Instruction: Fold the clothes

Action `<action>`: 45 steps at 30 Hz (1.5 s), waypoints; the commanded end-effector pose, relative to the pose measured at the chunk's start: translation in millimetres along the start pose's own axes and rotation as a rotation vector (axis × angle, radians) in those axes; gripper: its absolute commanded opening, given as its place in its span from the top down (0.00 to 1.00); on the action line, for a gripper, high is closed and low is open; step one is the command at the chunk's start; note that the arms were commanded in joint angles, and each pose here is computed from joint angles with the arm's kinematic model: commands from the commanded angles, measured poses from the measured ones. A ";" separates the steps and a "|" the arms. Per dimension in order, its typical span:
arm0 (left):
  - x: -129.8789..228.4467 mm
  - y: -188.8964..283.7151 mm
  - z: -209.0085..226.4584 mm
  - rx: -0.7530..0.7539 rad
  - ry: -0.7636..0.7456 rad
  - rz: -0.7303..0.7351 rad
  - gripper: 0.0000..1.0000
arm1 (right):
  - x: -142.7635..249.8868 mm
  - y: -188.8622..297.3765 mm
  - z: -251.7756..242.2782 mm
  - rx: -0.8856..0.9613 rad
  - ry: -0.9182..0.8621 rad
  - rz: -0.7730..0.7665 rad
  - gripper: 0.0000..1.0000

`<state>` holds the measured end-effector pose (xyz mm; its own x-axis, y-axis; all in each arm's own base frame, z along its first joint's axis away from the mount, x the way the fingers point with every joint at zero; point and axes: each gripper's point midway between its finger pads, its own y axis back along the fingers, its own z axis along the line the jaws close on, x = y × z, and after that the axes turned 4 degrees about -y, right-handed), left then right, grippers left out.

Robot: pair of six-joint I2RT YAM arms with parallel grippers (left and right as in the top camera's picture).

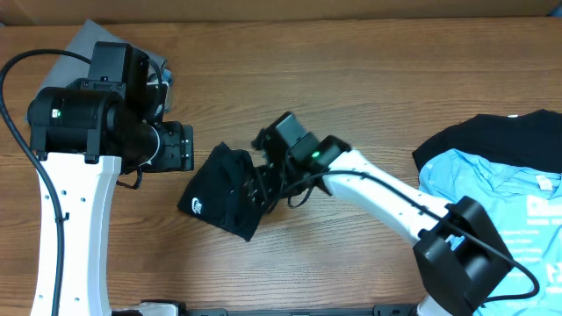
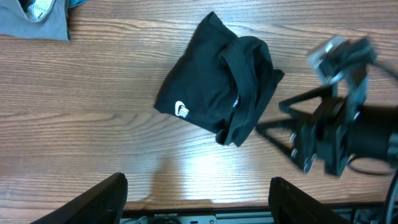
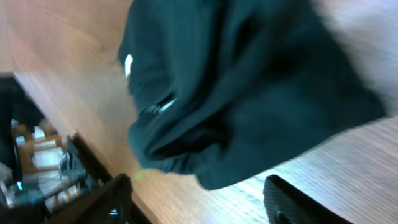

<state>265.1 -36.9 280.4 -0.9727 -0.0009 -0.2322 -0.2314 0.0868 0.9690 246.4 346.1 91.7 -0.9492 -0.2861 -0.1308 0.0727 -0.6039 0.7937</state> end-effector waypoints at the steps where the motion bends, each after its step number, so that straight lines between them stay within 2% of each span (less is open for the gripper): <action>1: -2.7 3.2 3.0 -0.018 -0.001 -0.016 0.24 | 11.9 -10.8 19.3 0.006 0.117 0.009 0.18; 3: -2.9 3.2 2.9 -0.018 -0.002 -0.016 0.24 | 12.9 -17.0 17.4 0.064 0.144 -0.013 0.08; 5: -2.8 3.2 2.9 -0.018 -0.002 -0.016 0.25 | 12.0 -23.7 13.6 0.118 0.164 -0.034 0.05; 9: -2.6 3.2 2.8 -0.017 -0.003 -0.015 0.25 | 13.4 -41.8 12.0 0.125 0.176 -0.025 0.05; 14: -2.1 3.1 2.5 -0.017 -0.011 -0.013 0.25 | 9.2 -59.7 13.0 0.086 0.170 -0.021 0.13; 15: -2.0 3.1 2.4 -0.016 -0.014 -0.013 0.25 | 10.8 -63.1 13.9 0.071 0.153 -0.010 0.23; 18: -2.0 3.2 2.5 -0.017 -0.024 -0.013 0.25 | 18.8 -62.8 24.1 0.010 0.152 0.032 0.62; 19: -2.0 3.2 2.4 -0.016 -0.027 -0.013 0.25 | 21.5 -61.4 29.1 -0.015 0.157 0.045 0.69; 21: -2.0 3.2 1.9 -0.013 -0.033 -0.013 0.25 | 25.9 -54.3 39.8 -0.072 0.156 0.070 0.77; 26: -2.3 3.2 2.1 -0.014 -0.034 -0.014 0.25 | 27.2 -20.8 57.2 -0.181 0.135 0.091 0.84; 30: -4.7 3.3 1.8 -0.013 -0.041 -0.024 0.25 | 33.2 -3.2 62.4 -0.230 0.108 0.125 0.84; 36: -9.3 3.3 1.3 -0.011 -0.042 -0.042 0.23 | 38.8 -5.1 57.1 -0.202 0.093 0.143 0.79; 37: -9.2 3.3 1.3 -0.012 -0.042 -0.042 0.23 | 39.2 -6.4 54.0 -0.180 0.090 0.139 0.74; 38: -9.1 3.3 1.3 -0.012 -0.042 -0.041 0.23 | 38.8 -7.5 49.5 -0.153 0.087 0.133 0.61; 39: -9.0 3.3 1.3 -0.012 -0.042 -0.041 0.23 | 37.9 -8.5 42.8 -0.116 0.080 0.124 0.57; 42: -8.1 3.3 1.4 -0.012 -0.042 -0.037 0.22 | 24.1 -4.1 12.7 0.011 0.040 0.066 0.51; 45: -8.2 3.3 1.5 -0.013 -0.042 -0.038 0.22 | 2.5 9.2 -7.7 0.026 -0.014 0.010 0.46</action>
<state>271.4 -36.2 281.6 -0.9662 0.0151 -0.2574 -0.2554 0.0811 0.9634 206.3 355.6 87.0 -0.9227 -0.3830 -0.0442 0.2050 -0.5845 0.7851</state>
